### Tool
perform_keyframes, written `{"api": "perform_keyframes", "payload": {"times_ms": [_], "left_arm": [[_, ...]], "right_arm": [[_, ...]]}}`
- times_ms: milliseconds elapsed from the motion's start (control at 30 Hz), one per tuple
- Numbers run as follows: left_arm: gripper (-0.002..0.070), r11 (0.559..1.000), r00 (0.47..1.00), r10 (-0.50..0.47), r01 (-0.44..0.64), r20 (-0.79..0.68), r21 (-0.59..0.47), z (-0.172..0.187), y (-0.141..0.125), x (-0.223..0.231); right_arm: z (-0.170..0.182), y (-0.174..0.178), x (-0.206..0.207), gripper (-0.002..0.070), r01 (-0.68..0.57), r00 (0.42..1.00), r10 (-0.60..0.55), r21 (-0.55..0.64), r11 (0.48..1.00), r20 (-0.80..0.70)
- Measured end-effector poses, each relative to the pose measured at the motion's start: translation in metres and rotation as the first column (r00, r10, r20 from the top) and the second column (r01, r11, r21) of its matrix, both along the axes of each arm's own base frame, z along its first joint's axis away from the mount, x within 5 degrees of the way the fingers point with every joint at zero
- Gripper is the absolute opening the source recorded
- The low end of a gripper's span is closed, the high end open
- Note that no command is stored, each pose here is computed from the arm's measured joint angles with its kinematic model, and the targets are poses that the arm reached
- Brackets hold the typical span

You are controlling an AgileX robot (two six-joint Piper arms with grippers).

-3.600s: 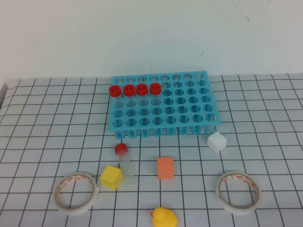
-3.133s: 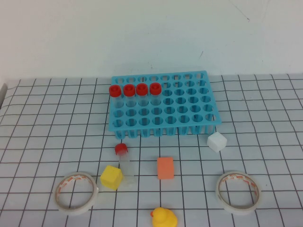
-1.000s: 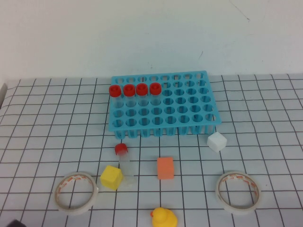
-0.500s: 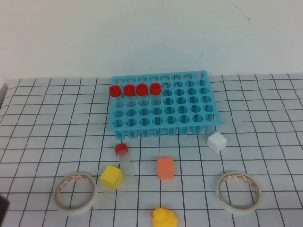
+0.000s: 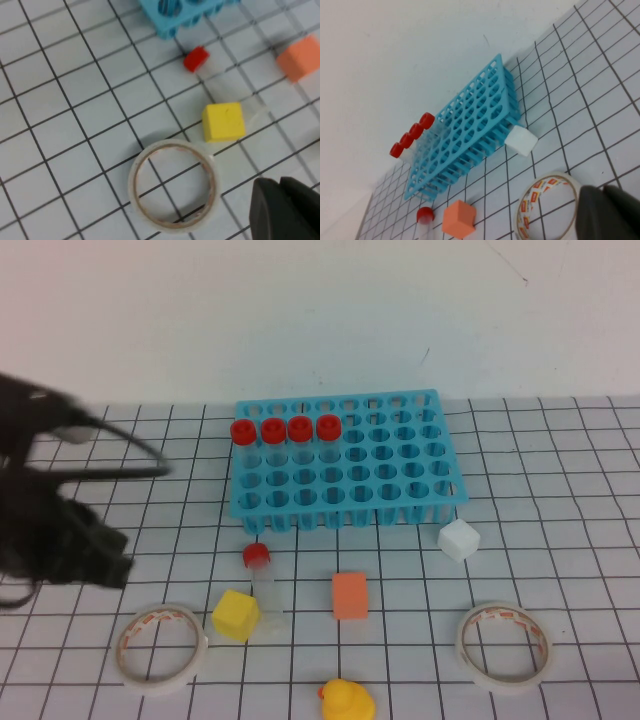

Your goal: Place the test tubes

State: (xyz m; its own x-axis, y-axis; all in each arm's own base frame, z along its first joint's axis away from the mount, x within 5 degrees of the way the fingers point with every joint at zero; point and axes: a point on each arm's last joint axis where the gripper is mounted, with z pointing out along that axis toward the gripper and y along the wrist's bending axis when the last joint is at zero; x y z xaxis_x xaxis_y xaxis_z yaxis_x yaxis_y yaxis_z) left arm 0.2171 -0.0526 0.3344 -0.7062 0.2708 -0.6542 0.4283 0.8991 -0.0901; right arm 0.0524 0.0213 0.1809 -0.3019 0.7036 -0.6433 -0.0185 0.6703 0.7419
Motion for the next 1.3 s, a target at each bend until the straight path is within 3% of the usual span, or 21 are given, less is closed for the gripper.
{"api": "perform_keyframes", "payload": {"times_ms": [133,300,467,567,733,800,1033,1300], "left_arm": [[-0.0001,0.981,0.991,-0.076,0.094,-0.108,0.172,-0.011,-0.029,0.034],[-0.0001,0.943,0.983,-0.053,0.108,-0.176,0.315,-0.029,-0.074,0.056],[0.0001,0.953,0.972,-0.020,0.089,-0.232,0.290,-0.047,-0.106,0.068],[0.0086,0.972,0.946,0.006,0.071,-0.323,0.226,-0.068,-0.120,0.076],[0.0289,0.982,0.911,0.041,0.038,-0.411,0.183,-0.097,-0.131,0.085],[0.0330,0.985,0.904,0.046,0.029,-0.425,0.168,-0.106,-0.135,0.088],[0.0334,0.985,0.887,0.106,-0.032,-0.449,0.168,-0.132,-0.142,0.098],[0.0333,0.961,0.855,0.270,-0.208,-0.443,0.184,-0.150,-0.142,0.108]], "right_arm": [[0.000,0.000,0.000,-0.0001,-0.004,1.000,0.004,-0.016,1.000,0.003],[0.000,0.000,0.000,-0.0001,-0.005,1.000,0.005,-0.018,1.000,0.003],[0.000,0.000,0.000,-0.0001,-0.010,1.000,0.010,-0.047,0.999,0.010],[0.000,0.000,0.000,-0.0001,-0.018,1.000,0.020,-0.093,0.995,0.020],[0.000,0.000,0.000,-0.0001,-0.020,0.999,0.023,-0.105,0.994,0.023],[0.000,0.000,0.000,-0.0001,-0.021,0.999,0.024,-0.110,0.994,0.024],[0.000,0.000,0.000,-0.0001,-0.021,0.999,0.024,-0.110,0.994,0.024],[0.000,0.000,0.000,-0.0001,-0.022,0.999,0.026,-0.117,0.993,0.026]]}}
